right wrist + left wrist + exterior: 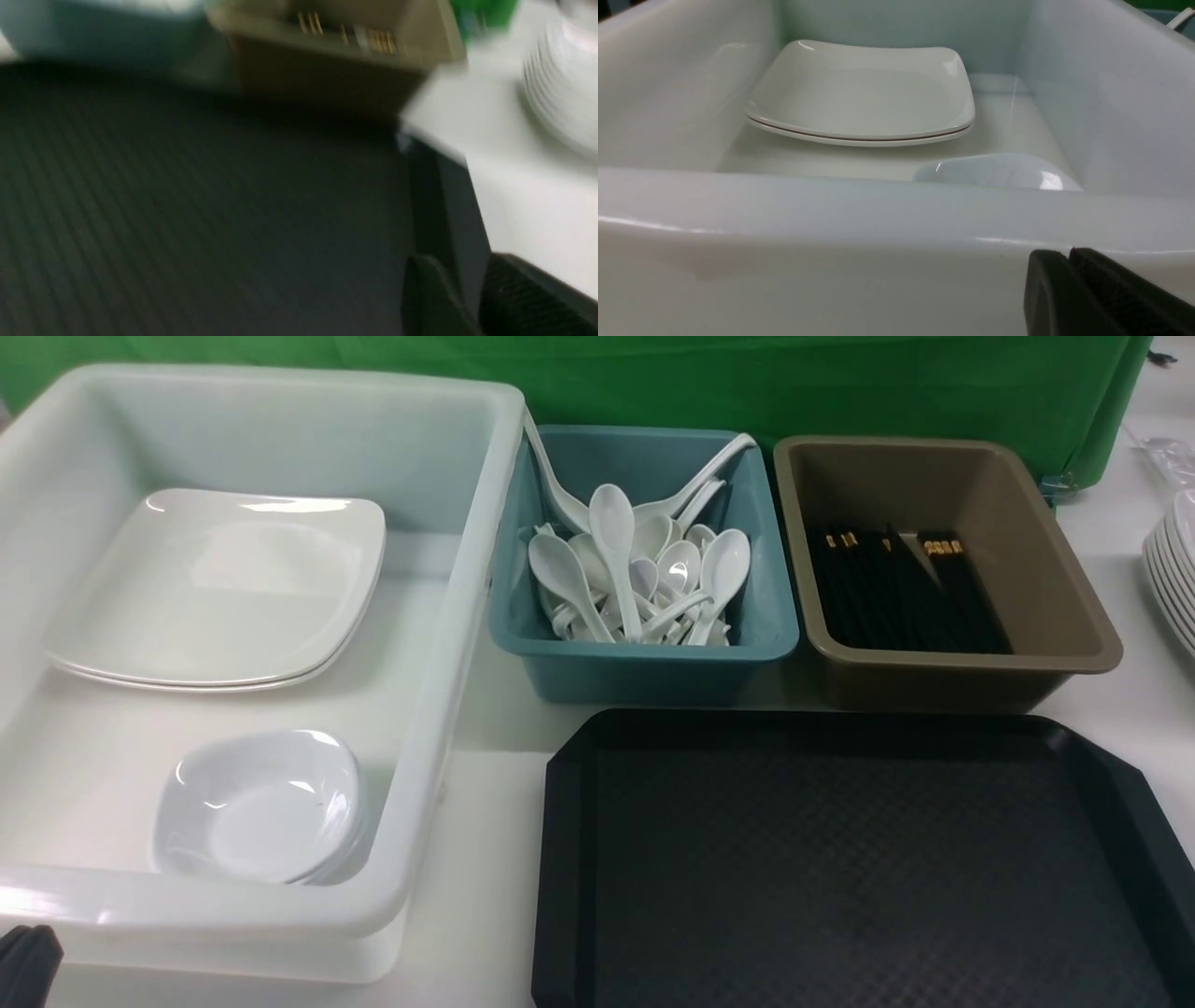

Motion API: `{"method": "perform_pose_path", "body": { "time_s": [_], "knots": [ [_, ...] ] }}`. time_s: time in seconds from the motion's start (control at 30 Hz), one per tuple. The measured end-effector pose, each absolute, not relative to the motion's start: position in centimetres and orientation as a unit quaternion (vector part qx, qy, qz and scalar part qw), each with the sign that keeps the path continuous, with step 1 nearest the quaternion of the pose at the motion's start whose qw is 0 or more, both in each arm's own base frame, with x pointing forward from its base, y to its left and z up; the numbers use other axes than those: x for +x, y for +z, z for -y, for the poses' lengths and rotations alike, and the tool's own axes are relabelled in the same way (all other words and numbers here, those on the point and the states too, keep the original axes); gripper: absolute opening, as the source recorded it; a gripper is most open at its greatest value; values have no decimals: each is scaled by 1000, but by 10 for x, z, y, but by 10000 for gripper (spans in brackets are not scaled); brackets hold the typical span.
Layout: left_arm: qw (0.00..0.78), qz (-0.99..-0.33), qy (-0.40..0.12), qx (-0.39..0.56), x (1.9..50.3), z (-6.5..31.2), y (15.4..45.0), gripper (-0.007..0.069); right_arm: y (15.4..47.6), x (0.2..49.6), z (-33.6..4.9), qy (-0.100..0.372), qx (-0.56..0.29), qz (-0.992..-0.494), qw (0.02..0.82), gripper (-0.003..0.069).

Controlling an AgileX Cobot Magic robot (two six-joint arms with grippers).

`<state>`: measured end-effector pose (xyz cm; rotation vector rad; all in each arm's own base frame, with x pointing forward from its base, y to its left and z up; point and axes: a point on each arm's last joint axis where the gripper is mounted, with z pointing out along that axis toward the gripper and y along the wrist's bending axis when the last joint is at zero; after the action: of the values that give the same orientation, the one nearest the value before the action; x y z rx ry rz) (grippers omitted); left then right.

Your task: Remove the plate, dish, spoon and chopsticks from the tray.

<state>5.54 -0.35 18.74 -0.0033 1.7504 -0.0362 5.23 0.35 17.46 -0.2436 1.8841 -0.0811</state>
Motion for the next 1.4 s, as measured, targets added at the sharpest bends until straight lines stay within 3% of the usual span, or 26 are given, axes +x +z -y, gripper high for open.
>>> {"method": "perform_pose_path", "body": {
  "time_s": [1.4],
  "knots": [
    [641, -767, -15, 0, 55, 3, 188, 18, 173, 52, -2, -42, -100, -810, 576, 238]
  ]
}}
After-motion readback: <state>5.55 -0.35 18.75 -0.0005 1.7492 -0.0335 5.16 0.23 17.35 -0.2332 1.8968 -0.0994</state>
